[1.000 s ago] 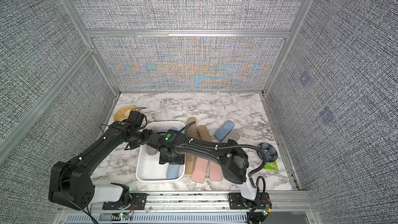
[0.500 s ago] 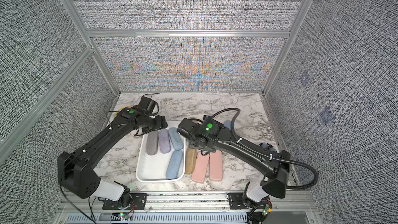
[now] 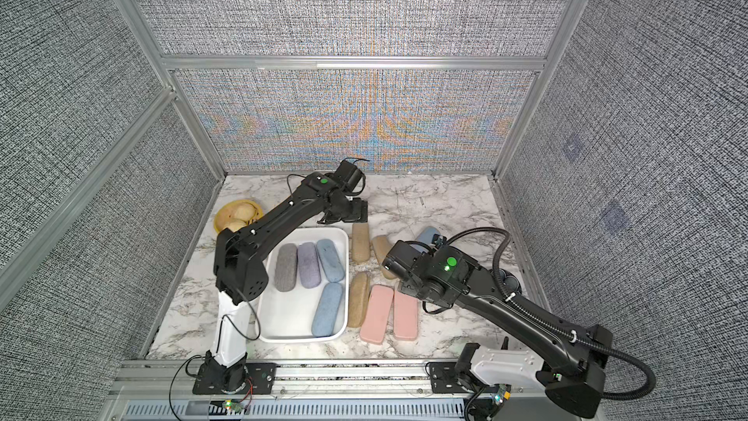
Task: Put the glasses cases into the storage boxes
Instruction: Pick up the glasses case at the center of the board.
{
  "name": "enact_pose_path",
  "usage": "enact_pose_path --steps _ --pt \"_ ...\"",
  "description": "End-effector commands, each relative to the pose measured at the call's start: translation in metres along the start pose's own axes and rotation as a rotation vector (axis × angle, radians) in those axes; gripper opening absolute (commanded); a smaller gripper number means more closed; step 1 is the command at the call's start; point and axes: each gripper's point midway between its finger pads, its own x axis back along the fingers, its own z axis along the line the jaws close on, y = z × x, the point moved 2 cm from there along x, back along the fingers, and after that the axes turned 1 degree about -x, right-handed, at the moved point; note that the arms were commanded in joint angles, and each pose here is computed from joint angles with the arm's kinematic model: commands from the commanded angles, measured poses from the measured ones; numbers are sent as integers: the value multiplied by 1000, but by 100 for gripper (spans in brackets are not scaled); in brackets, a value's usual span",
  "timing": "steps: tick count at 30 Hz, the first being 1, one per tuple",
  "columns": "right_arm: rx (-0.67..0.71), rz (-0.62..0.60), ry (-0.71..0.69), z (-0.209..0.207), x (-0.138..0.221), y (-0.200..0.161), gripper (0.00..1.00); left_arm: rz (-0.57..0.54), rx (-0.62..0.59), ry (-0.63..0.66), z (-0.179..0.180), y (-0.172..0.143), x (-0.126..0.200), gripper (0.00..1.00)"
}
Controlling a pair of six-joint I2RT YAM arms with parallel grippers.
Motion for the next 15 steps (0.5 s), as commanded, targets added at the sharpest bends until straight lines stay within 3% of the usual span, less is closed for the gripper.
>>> enact_pose_path --steps 1,15 --pt "-29 4 -23 -13 -4 -5 77 51 -13 83 5 -3 -17 87" --pt "-58 23 -5 -39 -8 -17 77 149 45 144 3 -17 -87 88"
